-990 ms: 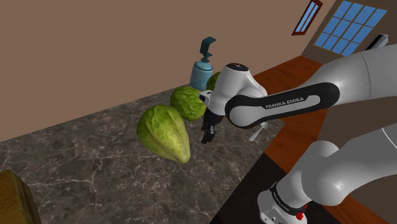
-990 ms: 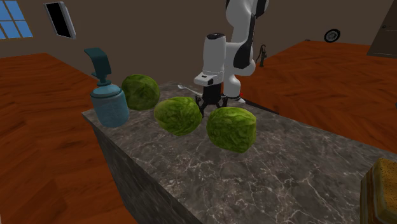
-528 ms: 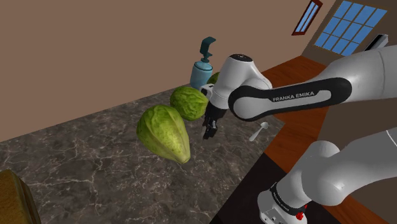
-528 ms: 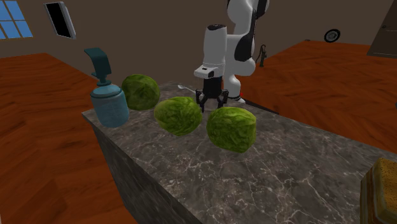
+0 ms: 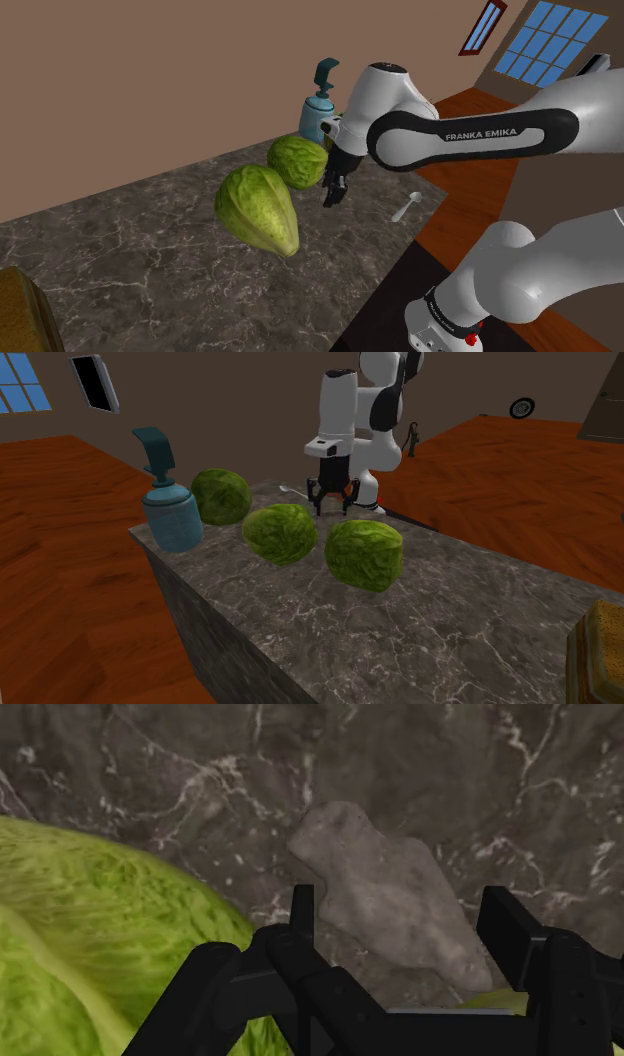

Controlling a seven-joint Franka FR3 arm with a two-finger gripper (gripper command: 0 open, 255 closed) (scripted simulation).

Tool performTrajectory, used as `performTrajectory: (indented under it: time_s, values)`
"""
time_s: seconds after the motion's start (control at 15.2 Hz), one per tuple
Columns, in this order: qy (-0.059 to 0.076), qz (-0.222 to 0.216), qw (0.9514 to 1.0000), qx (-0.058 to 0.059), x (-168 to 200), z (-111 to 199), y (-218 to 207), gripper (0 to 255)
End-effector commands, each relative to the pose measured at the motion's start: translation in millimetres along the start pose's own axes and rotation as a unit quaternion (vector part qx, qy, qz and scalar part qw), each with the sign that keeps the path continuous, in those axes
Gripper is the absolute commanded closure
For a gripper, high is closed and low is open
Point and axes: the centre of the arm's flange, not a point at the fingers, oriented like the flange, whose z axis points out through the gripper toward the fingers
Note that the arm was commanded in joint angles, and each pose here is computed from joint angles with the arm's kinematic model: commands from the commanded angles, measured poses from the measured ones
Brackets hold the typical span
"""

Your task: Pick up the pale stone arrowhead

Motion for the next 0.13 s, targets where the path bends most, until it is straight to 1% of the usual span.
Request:
performTrajectory:
  time_s: [0.0,0.07]
  values:
    - [0.000,0.000,1.0000,0.000,-0.6,-5.8,-1.0,255]
    - [0.000,0.000,1.0000,0.000,-0.6,-5.8,-0.9,255]
